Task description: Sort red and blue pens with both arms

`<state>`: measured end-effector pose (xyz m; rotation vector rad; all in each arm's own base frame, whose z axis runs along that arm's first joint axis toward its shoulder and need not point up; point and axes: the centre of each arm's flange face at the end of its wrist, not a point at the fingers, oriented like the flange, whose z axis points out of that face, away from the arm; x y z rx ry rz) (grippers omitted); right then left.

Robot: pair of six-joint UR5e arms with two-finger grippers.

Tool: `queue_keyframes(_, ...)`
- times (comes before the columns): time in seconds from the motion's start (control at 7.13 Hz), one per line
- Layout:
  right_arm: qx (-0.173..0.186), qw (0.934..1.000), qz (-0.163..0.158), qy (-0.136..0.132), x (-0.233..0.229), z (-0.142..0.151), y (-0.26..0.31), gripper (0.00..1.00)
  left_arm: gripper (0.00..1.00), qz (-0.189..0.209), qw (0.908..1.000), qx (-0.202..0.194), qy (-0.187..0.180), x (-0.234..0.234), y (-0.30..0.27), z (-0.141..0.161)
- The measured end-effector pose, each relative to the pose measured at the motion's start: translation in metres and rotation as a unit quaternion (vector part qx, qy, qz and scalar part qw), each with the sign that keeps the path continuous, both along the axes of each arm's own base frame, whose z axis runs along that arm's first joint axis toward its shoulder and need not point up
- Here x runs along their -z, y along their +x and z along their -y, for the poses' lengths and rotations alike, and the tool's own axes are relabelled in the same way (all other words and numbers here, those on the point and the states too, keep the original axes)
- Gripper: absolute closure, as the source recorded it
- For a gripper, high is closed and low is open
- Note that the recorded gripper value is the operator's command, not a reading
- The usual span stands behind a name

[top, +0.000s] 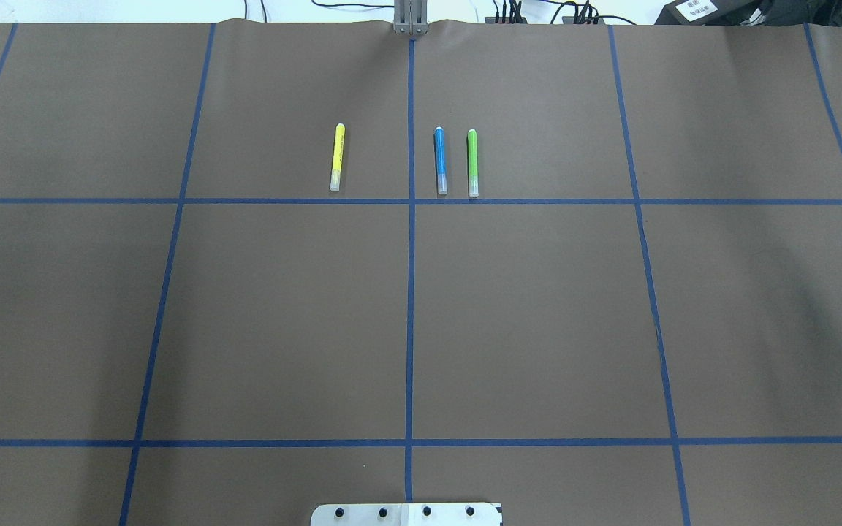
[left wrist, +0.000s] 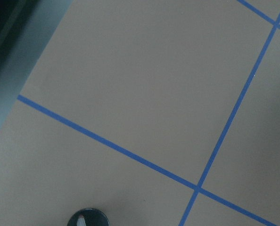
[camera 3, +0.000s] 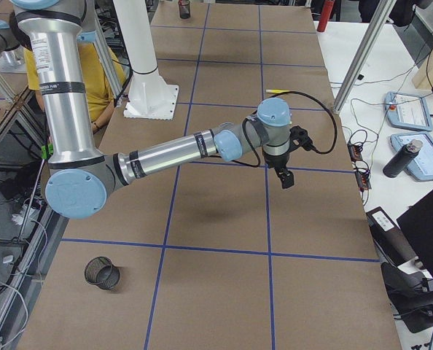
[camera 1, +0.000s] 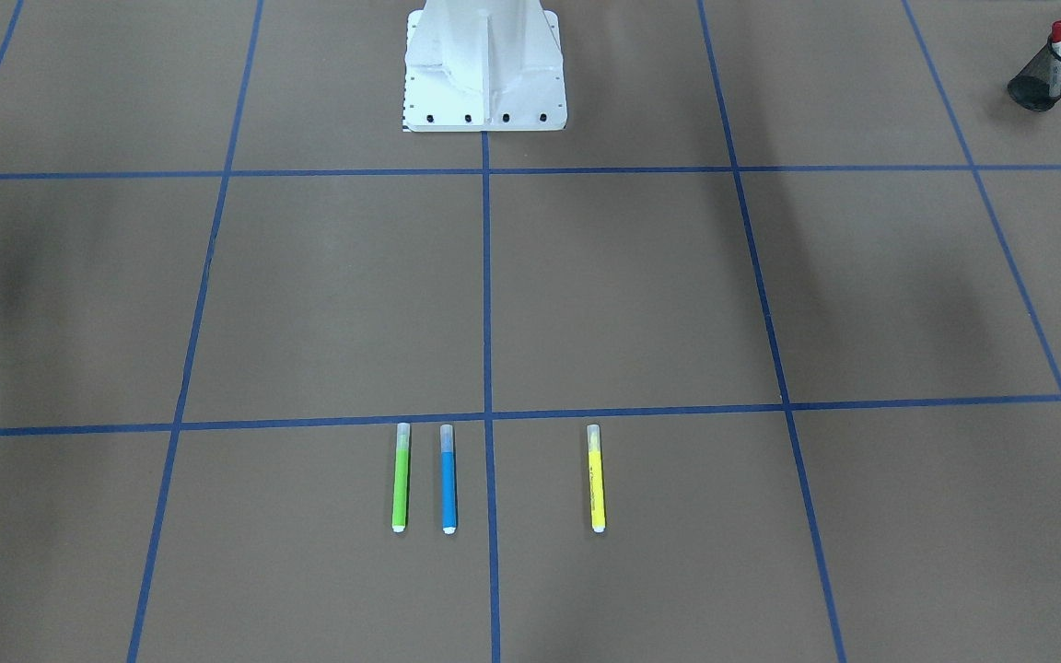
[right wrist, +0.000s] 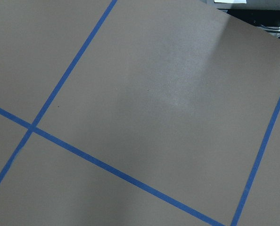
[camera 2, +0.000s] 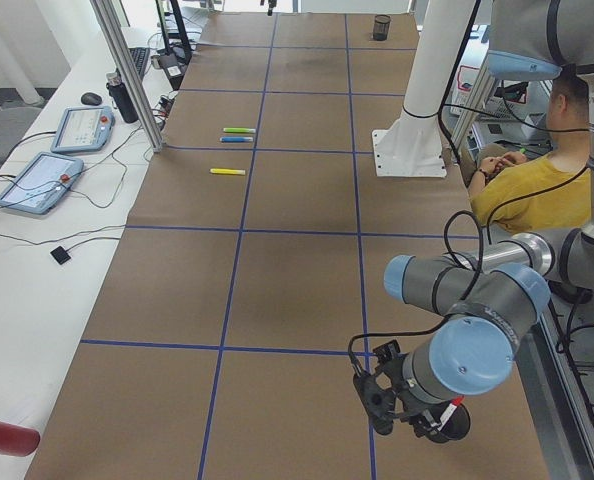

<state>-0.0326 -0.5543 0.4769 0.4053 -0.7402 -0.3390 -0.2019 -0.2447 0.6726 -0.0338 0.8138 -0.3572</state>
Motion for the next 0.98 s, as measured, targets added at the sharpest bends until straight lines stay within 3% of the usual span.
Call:
queue_keyframes(0.56,-0.036,0.9976,0.039,-0.045,0.042,-0.002,-0.045,0.0,0.0,0.045,0.9889,-0.109,0.09,0.048,0.081,0.112)
queue_keyframes(0.98,-0.066,0.9907,0.068,-0.098,0.112,-0.005,-0.159,0.0,0.0,0.046,0.9805,-0.15,0.118,0.067,0.112,0.145)
